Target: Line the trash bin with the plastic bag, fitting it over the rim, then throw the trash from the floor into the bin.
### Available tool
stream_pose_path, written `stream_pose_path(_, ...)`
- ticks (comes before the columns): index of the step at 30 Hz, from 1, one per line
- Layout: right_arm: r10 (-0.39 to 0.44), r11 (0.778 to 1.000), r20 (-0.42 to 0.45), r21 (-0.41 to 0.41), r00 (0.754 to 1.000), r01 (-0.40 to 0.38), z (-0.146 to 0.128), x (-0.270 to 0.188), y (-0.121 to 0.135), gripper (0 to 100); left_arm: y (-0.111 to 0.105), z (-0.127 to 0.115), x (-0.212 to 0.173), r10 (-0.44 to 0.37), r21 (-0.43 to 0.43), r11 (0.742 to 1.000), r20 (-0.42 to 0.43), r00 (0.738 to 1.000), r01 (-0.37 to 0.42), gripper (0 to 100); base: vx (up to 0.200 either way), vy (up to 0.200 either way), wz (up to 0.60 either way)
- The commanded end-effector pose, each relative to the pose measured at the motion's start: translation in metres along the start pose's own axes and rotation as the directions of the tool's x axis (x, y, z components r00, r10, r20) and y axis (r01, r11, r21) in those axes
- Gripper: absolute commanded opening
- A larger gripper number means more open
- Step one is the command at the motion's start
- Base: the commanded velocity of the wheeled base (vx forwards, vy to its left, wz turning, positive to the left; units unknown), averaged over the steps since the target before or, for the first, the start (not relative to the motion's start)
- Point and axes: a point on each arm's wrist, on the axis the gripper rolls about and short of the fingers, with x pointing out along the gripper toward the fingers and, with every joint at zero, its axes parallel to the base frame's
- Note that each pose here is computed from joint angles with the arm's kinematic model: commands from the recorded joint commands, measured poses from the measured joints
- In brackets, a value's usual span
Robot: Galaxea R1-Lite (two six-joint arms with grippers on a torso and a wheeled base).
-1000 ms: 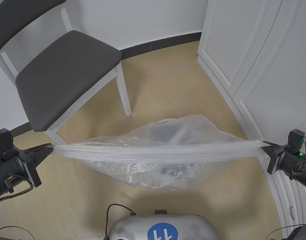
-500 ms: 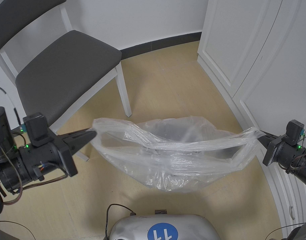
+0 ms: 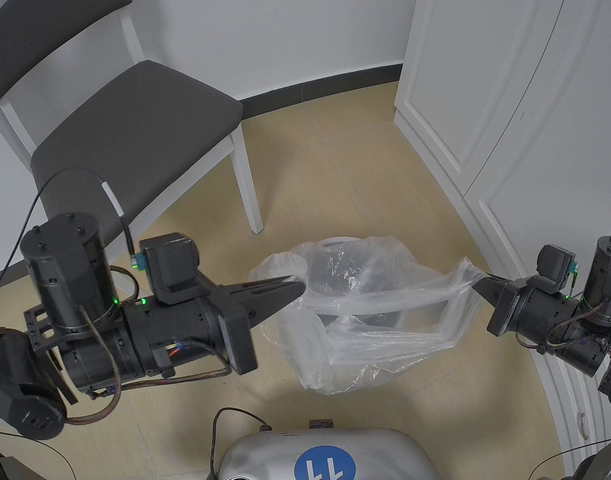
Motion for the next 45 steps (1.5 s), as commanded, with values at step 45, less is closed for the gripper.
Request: stream_pose_path(45,-0.105,0.923,0.119,0.382,0.987,0.052,-0.060,0.114,-0.071,0,0.123,-0.026,0.154,0.116,-0.138,0.986,0.188,0.975,-0.091,0,0.000,0.000,0.00)
